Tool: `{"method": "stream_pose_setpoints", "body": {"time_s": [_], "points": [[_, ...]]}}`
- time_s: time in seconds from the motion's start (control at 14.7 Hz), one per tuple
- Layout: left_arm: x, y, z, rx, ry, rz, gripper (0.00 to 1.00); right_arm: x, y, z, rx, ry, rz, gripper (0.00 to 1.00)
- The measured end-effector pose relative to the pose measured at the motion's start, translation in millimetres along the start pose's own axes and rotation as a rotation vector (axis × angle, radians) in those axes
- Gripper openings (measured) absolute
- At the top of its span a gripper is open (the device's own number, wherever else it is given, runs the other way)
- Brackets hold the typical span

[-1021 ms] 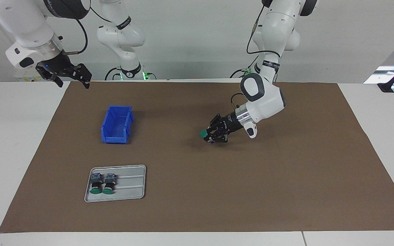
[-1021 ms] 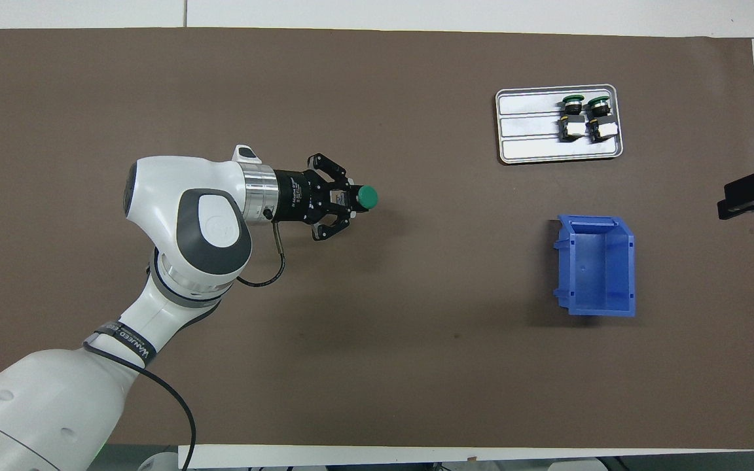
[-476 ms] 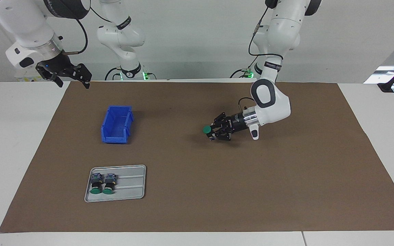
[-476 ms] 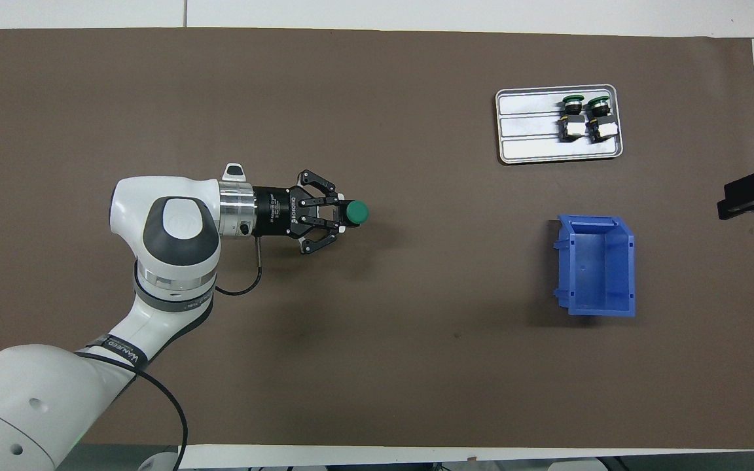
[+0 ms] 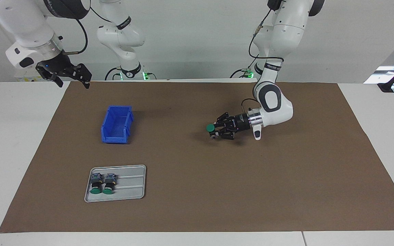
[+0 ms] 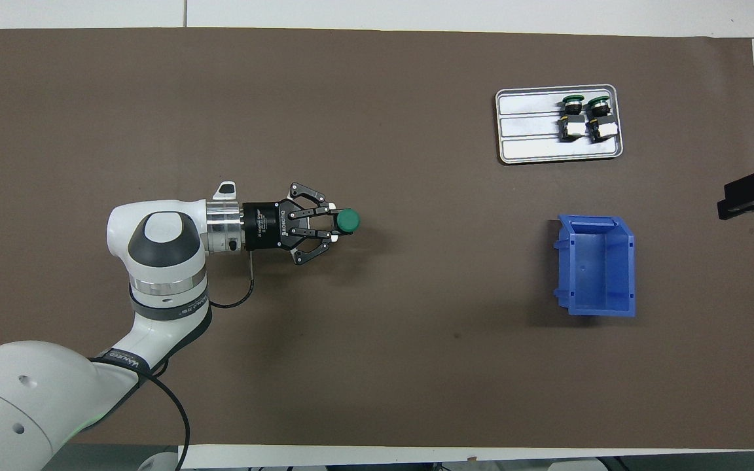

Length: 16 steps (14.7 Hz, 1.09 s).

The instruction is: Place and press button with both arms

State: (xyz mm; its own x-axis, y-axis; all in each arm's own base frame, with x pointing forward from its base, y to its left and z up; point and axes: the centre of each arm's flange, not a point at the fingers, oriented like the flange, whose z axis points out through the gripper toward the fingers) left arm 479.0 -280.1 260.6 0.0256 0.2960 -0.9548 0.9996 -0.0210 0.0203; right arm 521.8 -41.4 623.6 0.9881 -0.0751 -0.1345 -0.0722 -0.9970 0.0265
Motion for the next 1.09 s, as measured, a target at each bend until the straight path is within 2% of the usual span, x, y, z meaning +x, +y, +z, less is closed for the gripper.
{"method": "stream_pose_setpoints", "body": {"time_s": [0.48, 1.09], "points": [[27, -7, 0, -0.029, -0.018, 0.007, 0.32, 0, 0, 0, 0.0, 0.0, 0.0, 1.0], [38, -17, 0, -0.025, -0.004, 0.018, 0.32, 0, 0, 0, 0.0, 0.0, 0.0, 1.0]]}}
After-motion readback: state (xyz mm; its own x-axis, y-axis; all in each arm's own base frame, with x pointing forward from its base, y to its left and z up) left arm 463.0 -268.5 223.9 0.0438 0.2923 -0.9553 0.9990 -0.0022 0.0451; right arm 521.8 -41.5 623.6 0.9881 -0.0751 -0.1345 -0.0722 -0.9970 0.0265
